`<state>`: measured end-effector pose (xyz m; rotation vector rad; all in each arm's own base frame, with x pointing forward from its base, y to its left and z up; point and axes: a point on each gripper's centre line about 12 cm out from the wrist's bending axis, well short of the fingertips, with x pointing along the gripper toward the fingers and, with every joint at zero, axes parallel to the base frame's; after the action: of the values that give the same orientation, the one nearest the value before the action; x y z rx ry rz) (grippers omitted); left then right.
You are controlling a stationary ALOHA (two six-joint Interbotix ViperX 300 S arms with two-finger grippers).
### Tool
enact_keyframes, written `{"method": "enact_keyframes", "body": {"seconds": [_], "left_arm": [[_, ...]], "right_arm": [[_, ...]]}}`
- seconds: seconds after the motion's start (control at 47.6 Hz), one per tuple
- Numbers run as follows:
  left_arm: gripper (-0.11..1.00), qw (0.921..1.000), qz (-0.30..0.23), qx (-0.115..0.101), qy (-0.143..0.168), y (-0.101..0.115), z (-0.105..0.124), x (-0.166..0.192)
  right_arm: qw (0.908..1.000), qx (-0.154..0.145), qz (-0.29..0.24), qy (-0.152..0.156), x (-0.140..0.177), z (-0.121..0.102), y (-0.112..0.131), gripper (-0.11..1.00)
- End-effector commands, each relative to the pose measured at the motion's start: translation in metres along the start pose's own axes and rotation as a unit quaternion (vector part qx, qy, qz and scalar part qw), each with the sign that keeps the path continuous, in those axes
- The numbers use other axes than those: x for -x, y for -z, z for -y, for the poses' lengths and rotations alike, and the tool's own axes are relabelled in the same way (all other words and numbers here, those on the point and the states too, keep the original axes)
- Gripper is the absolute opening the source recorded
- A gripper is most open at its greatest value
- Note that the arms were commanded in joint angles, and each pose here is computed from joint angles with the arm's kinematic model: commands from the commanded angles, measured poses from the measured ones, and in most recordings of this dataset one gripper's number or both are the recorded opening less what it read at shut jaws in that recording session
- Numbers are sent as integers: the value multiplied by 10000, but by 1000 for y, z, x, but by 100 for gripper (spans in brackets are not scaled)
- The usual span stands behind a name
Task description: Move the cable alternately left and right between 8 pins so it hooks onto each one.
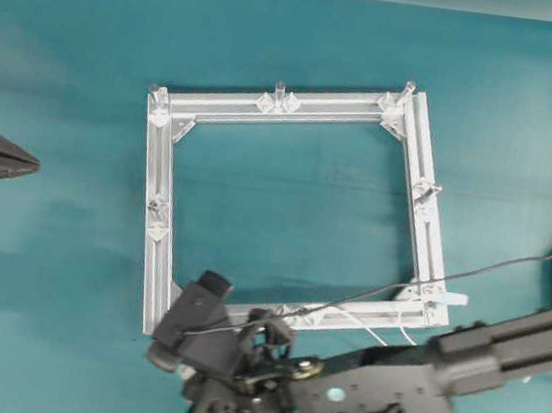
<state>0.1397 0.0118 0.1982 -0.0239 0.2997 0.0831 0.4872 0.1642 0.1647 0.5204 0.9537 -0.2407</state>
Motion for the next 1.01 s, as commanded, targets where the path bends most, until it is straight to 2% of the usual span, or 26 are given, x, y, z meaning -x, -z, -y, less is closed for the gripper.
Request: {"method": "enact_keyframes", "body": {"seconds": [0.0, 0.231, 0.504, 0.651, 0.987], "left_arm": [[8, 10000, 53, 3, 10, -4, 0, 0], [8, 10000, 53, 11, 10, -4, 0, 0], [8, 10000, 46, 11, 11, -3, 0, 0], [8, 10000, 53, 11, 10, -4, 0, 0], [8, 10000, 53, 3, 10, -4, 0, 0]], "right_arm": [[9994, 4, 207, -261, 4, -21, -17, 15], [9995, -66, 239, -175, -26, -32, -30, 15], [9986, -4, 486, -184, -37, -35, -65, 15], [9984, 41, 560, -53, -47, -27, -84, 15], [9970, -246, 712, 165, -57, 5, -118, 15]]}}
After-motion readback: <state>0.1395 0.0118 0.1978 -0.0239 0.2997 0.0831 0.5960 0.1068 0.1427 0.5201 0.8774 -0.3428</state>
